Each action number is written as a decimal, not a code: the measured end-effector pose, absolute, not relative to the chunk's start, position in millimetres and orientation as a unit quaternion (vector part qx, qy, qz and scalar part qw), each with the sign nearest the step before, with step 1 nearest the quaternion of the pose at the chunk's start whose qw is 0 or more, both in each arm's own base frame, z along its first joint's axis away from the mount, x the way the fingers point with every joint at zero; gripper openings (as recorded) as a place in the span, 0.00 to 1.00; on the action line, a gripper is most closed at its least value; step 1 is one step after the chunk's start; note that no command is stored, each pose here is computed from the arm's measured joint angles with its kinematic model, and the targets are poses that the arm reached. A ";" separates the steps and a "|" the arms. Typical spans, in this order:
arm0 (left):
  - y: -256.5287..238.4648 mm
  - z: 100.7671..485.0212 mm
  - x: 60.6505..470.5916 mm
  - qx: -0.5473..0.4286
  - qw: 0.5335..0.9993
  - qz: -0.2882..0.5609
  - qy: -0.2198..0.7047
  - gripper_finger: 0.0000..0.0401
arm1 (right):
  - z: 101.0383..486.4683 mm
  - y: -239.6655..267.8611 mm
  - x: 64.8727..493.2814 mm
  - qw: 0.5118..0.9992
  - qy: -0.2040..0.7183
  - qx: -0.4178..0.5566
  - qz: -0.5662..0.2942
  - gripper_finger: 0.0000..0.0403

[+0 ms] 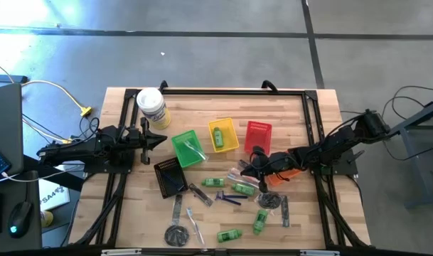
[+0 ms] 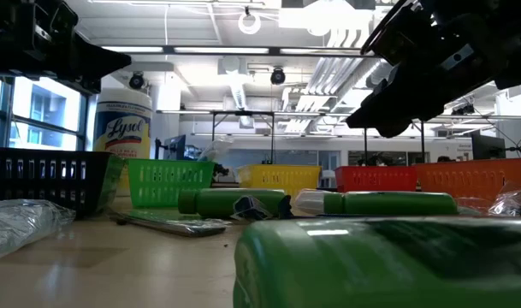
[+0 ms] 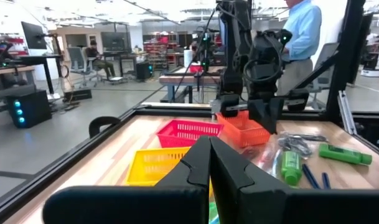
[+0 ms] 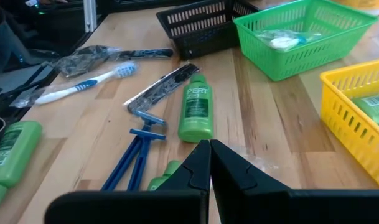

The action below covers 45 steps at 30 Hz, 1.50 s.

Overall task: Pick & Place Travel size toiletries
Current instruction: Put the black comb into the red bin

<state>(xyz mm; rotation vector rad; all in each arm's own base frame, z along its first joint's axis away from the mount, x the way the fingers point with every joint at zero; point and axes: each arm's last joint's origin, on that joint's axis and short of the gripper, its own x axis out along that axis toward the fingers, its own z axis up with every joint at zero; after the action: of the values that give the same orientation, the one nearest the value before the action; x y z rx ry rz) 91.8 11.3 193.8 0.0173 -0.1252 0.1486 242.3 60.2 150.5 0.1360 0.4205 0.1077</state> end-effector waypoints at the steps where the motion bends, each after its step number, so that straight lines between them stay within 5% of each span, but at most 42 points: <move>1: 11.3 193.4 91.8 0.009 0.995 0.074 -0.061 0.00 | 150.4 60.1 242.3 0.974 0.209 0.067 0.054 0.01; 37: 11.3 192.7 91.9 0.003 0.996 0.073 -0.058 0.00 | 151.5 60.2 241.5 0.973 0.210 0.070 0.056 0.01; 45: 11.3 191.9 92.0 0.003 0.996 0.073 -0.053 0.00 | 181.6 68.9 224.3 0.965 0.255 0.064 0.016 0.01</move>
<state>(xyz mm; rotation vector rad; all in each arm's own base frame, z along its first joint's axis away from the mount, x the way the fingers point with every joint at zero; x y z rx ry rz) 92.0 11.3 191.9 0.0059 -0.1069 0.1456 224.3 68.9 181.6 0.1286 0.5152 0.0320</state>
